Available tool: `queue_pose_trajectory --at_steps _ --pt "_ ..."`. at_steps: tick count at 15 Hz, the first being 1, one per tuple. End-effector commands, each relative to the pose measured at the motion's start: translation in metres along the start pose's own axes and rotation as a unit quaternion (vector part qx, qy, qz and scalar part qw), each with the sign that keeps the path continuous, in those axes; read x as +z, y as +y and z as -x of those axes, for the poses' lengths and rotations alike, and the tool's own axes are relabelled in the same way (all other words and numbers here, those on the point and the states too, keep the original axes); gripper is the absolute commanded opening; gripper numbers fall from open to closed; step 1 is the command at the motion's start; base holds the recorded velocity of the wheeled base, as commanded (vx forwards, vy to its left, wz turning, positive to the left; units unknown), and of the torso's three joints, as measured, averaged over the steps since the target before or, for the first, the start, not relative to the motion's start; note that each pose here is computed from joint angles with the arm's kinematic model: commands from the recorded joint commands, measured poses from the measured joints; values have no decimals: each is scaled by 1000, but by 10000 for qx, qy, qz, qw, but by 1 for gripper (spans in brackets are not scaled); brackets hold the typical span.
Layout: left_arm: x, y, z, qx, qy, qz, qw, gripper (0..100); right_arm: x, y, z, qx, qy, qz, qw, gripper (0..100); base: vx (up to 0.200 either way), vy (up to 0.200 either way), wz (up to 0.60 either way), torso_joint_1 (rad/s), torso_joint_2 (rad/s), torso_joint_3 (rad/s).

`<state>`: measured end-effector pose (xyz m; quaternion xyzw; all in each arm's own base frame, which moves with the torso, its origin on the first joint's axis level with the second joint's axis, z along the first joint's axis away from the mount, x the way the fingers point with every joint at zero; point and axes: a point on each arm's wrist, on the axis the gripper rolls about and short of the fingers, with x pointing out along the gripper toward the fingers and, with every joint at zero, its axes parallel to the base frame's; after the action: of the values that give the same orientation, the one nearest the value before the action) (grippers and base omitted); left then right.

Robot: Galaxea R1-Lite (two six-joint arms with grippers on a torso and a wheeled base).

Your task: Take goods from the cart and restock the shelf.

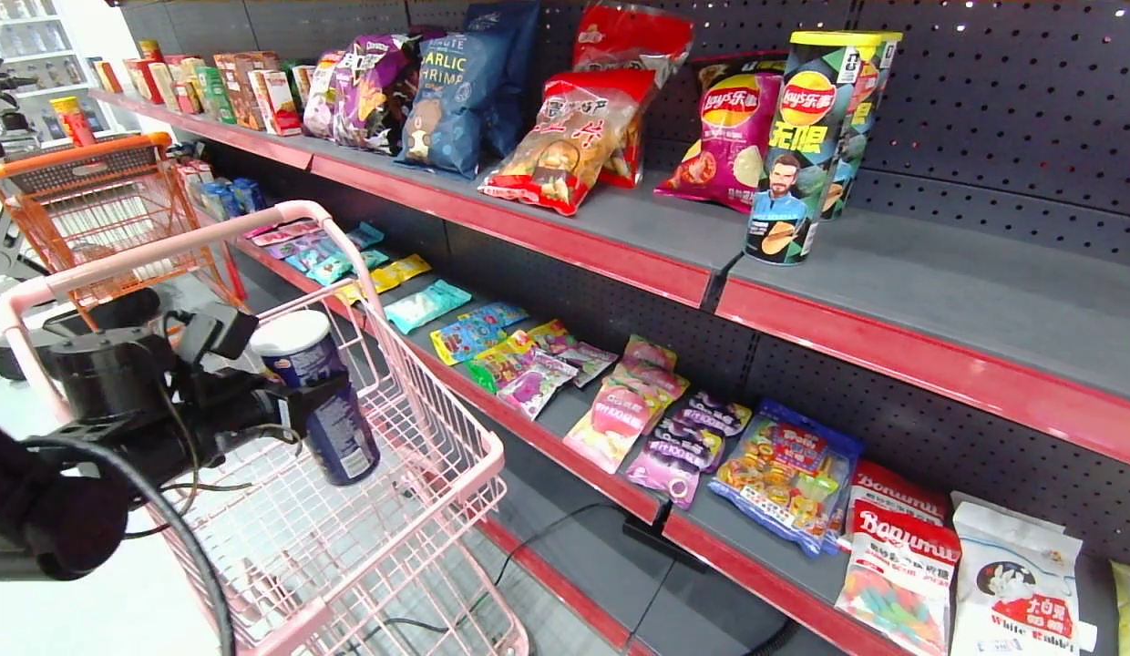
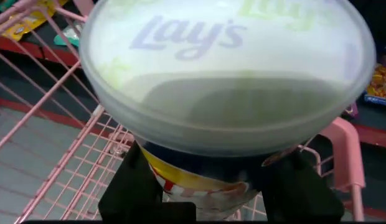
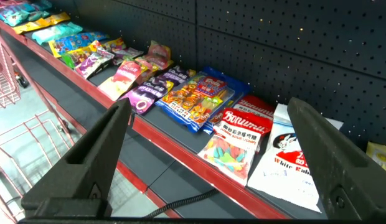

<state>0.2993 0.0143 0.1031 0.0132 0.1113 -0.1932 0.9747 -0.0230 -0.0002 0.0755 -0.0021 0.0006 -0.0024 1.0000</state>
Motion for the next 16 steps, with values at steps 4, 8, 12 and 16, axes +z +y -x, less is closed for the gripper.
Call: queue_pose_trajectory --at_steps 4,8,12,16 --pt "74 -63 152 307 -326 56 9990 0 0 0 0 1 9 2 10000 100 0 0 0 0 0 0" --pt "77 -100 218 60 -394 8 9992 0 0 0 0 1 9 -6 10000 100 0 0 0 0 0 0" --pt "66 -121 257 61 -496 -54 9987 0 0 0 0 -6 9 -6 10000 100 0 0 0 68 -212 -127" --pt "71 -125 268 477 -708 -145 9962 0 0 0 0 1 9 -14 10000 100 0 0 0 187 -504 -323"
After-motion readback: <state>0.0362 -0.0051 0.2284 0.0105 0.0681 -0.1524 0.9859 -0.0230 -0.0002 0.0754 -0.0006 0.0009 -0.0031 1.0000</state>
